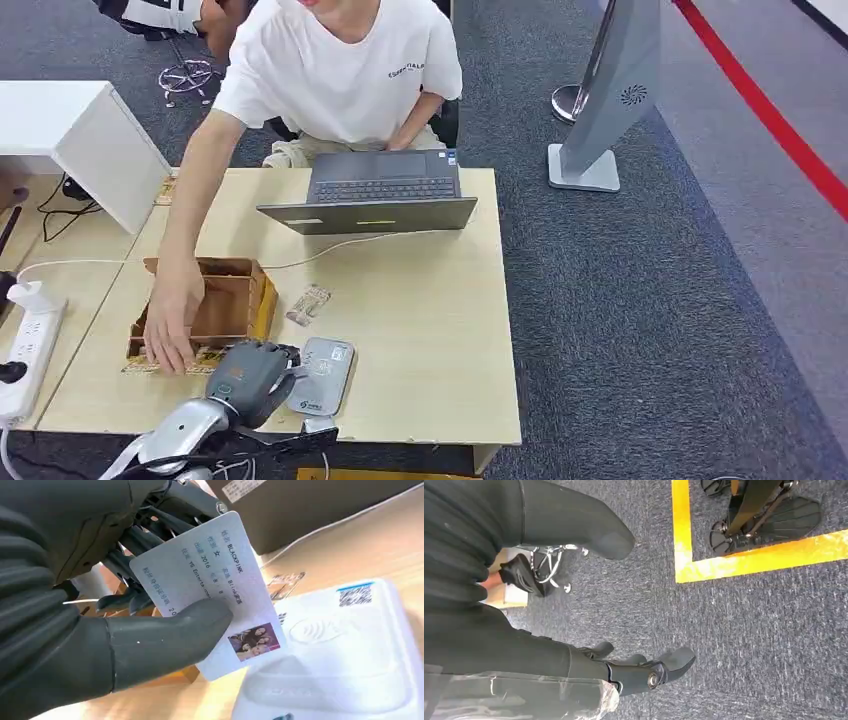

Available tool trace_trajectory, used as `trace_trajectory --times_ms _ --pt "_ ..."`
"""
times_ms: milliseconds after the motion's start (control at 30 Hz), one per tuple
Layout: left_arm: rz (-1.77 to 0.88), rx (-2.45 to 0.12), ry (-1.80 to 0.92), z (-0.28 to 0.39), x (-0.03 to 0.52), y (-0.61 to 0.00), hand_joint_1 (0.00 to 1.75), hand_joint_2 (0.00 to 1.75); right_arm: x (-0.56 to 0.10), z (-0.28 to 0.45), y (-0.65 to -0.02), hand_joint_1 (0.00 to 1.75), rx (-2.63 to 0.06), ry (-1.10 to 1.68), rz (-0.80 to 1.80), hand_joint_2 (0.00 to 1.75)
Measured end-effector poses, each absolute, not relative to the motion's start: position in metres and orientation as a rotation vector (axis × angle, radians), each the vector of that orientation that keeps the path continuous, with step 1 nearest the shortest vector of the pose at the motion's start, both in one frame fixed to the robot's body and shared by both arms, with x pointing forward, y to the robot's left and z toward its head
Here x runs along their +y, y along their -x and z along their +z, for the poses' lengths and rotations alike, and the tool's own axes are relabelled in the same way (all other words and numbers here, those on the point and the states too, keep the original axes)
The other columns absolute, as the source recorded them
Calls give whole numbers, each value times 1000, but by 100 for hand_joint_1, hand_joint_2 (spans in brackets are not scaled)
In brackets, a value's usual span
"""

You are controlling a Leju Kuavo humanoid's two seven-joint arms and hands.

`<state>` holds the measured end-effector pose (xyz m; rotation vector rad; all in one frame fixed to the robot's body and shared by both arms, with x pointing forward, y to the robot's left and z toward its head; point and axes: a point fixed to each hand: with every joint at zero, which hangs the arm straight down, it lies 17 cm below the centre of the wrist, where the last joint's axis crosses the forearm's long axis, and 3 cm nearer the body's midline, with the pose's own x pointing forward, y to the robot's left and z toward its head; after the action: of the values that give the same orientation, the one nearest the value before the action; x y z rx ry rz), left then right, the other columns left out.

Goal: Pass the card to the sensor for recognition and then transmit it.

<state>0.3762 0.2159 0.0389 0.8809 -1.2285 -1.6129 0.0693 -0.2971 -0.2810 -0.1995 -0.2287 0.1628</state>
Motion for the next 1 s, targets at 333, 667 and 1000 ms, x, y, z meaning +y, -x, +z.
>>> trace_trajectory --times_ms 333,667,1000 --pt "-1595 -1277 -976 55 221 -384 175 175 -297 -281 -69 0 -230 198 160 175" --pt "-1320 -1791 -1420 206 176 -397 175 175 -295 -281 -71 0 -237 194 204 175" --pt "-1140 -1836 -1800 303 243 -464 175 175 -289 -280 -78 0 -261 175 302 175"
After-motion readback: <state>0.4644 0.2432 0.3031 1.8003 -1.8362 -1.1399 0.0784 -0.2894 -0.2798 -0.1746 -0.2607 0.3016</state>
